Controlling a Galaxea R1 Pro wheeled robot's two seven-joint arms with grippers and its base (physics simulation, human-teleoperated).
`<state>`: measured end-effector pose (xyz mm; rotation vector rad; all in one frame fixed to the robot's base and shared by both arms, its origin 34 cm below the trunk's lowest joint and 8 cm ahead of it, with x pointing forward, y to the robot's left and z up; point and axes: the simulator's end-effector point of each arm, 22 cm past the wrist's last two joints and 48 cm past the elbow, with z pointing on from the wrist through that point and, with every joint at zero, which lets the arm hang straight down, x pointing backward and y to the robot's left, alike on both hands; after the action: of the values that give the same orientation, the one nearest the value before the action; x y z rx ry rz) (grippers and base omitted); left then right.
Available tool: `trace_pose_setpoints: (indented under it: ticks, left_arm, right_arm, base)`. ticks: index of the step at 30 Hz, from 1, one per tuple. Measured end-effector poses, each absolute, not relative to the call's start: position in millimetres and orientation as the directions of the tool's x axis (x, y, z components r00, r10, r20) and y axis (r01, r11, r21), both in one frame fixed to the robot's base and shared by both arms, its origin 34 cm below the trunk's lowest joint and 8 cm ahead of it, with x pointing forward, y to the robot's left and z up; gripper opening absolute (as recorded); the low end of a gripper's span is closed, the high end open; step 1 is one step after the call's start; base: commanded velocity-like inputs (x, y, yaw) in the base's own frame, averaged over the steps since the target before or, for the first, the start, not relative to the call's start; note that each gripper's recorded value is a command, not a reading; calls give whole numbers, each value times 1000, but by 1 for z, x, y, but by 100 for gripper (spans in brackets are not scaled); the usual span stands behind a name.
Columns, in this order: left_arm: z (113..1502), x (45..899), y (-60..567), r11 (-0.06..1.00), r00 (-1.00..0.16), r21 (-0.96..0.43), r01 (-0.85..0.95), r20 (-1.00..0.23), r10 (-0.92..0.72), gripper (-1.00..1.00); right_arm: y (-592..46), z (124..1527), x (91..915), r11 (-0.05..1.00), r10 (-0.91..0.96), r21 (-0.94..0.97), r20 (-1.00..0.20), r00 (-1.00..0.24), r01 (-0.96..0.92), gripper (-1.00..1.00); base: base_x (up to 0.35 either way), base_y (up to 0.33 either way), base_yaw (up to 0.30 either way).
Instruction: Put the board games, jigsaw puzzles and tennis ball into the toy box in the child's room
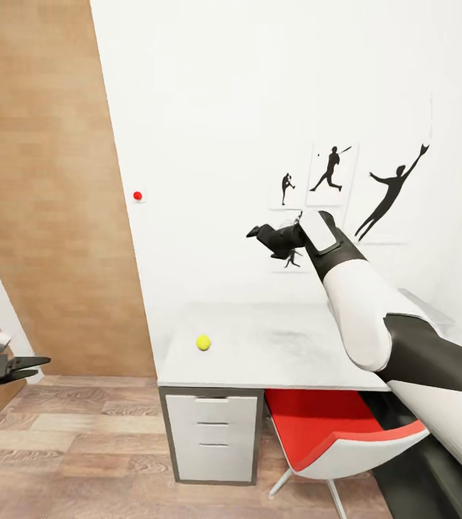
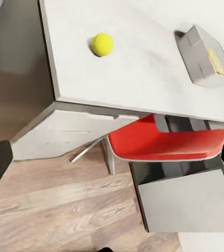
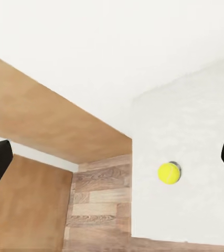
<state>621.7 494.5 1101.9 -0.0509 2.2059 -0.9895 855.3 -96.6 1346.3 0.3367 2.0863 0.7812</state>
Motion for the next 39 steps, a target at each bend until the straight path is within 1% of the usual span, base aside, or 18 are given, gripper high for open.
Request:
trace_pose_setpoints:
  ticks: [1, 3, 4, 6, 9, 13, 15, 19, 23, 28, 39]
  left_arm:
    - [1090, 624, 504, 746, -750, -636, 195, -587, -305, 100]
    - [1079, 627, 515, 786, -750, -600, 149, -587, -306, 100]
    - [1067, 629, 526, 822, -752, -560, 102, -585, -305, 100]
    - [1053, 632, 534, 854, -755, -518, 51, -580, -306, 100]
    - [1012, 637, 545, 911, -774, -405, -74, -553, -308, 100]
    - [977, 652, 537, 952, -778, -273, -136, -566, -273, 100]
    - [953, 662, 529, 969, -776, -160, -187, -581, -246, 100]
    - [924, 661, 518, 969, -785, -48, -241, -578, -224, 100]
    - [910, 665, 499, 972, -782, -17, -236, -591, -200, 100]
    - [903, 668, 482, 975, -781, -16, -224, -595, -189, 100]
    - [900, 670, 474, 977, -782, -17, -214, -596, -182, 100]
  right_arm:
    - [-95, 1344, 854, 775, 489, 631, -633, -599, -35, 100]
    - [-96, 1341, 852, 785, 483, 619, -632, -605, -20, 100]
    - [-96, 1336, 850, 797, 475, 603, -630, -614, -3, 100]
    - [-101, 1331, 848, 812, 468, 583, -629, -621, 22, 100]
    - [-112, 1320, 843, 841, 452, 536, -623, -639, 73, 100]
    - [-120, 1316, 839, 856, 445, 506, -621, -645, 104, 100]
    - [-124, 1314, 838, 863, 443, 491, -621, -646, 119, 100]
    - [-127, 1313, 836, 867, 441, 480, -621, -647, 131, 100]
    - [-128, 1308, 835, 870, 438, 474, -617, -654, 135, 100]
    - [-129, 1280, 830, 871, 436, 465, -591, -678, 155, 100]
    - [-130, 1256, 826, 872, 438, 458, -569, -696, 174, 100]
  base:
    - [0, 0, 241]
    - [0, 0, 241]
    - [0, 0, 241]
    - [0, 0, 241]
    - [0, 0, 242]
    - [0, 0, 242]
    - [0, 0, 212]
    - [0, 0, 86]
    - [0, 0, 23]
    - [0, 0, 5]
    - [-13, 12, 0]
